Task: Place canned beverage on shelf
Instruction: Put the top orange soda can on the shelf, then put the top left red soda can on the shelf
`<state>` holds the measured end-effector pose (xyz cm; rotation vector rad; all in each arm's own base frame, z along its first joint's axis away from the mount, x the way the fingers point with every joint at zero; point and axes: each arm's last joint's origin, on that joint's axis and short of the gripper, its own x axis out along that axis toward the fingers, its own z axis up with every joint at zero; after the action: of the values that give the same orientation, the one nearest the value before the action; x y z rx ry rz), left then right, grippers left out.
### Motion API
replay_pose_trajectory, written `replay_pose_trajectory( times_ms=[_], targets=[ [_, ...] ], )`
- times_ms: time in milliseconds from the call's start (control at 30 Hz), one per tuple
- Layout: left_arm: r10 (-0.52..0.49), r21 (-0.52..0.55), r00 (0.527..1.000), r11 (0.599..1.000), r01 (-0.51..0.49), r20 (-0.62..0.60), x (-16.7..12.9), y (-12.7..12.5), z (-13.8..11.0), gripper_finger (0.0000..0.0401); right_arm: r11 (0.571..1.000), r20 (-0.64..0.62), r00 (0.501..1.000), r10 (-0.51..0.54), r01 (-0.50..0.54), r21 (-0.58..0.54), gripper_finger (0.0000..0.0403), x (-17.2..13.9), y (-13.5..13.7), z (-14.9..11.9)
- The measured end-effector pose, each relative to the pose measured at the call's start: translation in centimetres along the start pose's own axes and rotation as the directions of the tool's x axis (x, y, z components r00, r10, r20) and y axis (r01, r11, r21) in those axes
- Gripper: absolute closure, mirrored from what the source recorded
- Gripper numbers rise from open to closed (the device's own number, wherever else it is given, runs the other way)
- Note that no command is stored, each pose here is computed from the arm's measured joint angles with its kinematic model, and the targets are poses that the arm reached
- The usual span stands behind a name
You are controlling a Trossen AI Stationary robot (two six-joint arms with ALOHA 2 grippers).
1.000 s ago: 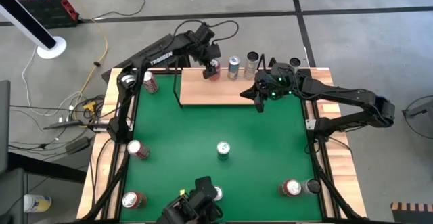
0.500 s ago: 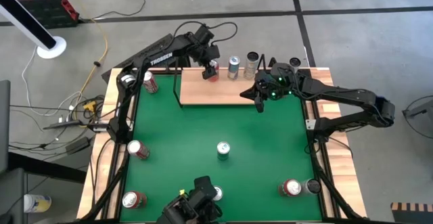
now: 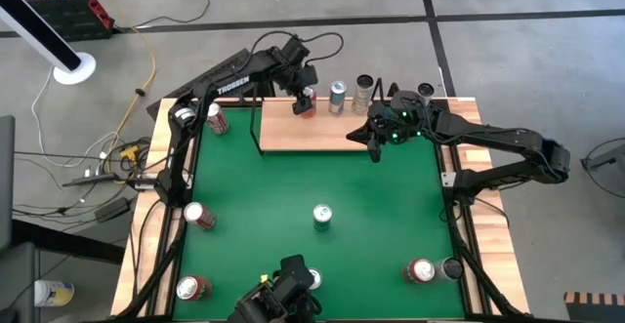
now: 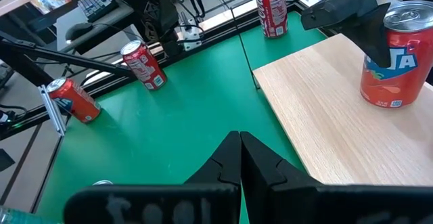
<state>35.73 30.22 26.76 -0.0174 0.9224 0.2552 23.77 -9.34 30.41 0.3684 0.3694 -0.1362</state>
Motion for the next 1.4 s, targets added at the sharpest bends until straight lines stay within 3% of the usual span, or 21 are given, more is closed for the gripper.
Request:
replay_pose_trajectory(
  times_ms=[267, 800, 1067, 1233, 1300, 1400],
  targets=[
    [0.000, 0.013, 1.000, 1.000, 0.000, -0.002, 0.1, -0.6, 0.3, 0.0044, 1.000, 0.004, 1.000, -0.011, 0.011, 0.005, 0.0378, -0.1, -0.3, 0.1],
    [0.033, 0.054, 0.998, 0.998, -0.036, 0.049, -1.2, -0.3, 1.6, 0.0036, 1.000, -0.003, 1.000, -0.012, 0.012, 0.007, 0.0378, -0.1, -0.3, 0.0],
    [0.054, 0.062, 0.990, 0.996, -0.062, 0.129, -4.1, 0.0, 3.9, 0.0035, 1.000, -0.003, 1.000, -0.012, 0.012, 0.007, 0.0378, -0.1, -0.3, 0.0],
    [0.018, 0.039, 0.977, 0.999, -0.027, 0.211, -7.0, -0.1, 5.6, 0.0035, 0.999, -0.004, 1.000, -0.031, 0.031, 0.015, 0.0378, -0.6, -0.5, 0.8],
    [0.005, 0.025, 0.972, 1.000, -0.011, 0.234, -8.4, -0.2, 6.2, 0.0035, 0.998, 0.000, 0.998, -0.055, 0.055, 0.001, 0.0378, -1.1, -0.6, 1.7],
    [-0.017, 0.010, 0.960, 1.000, 0.014, 0.280, -10.5, -0.6, 6.6, 0.0035, 0.985, -0.018, 0.985, -0.172, 0.172, 0.005, 0.0378, -2.2, -0.9, 3.0]
  ],
)
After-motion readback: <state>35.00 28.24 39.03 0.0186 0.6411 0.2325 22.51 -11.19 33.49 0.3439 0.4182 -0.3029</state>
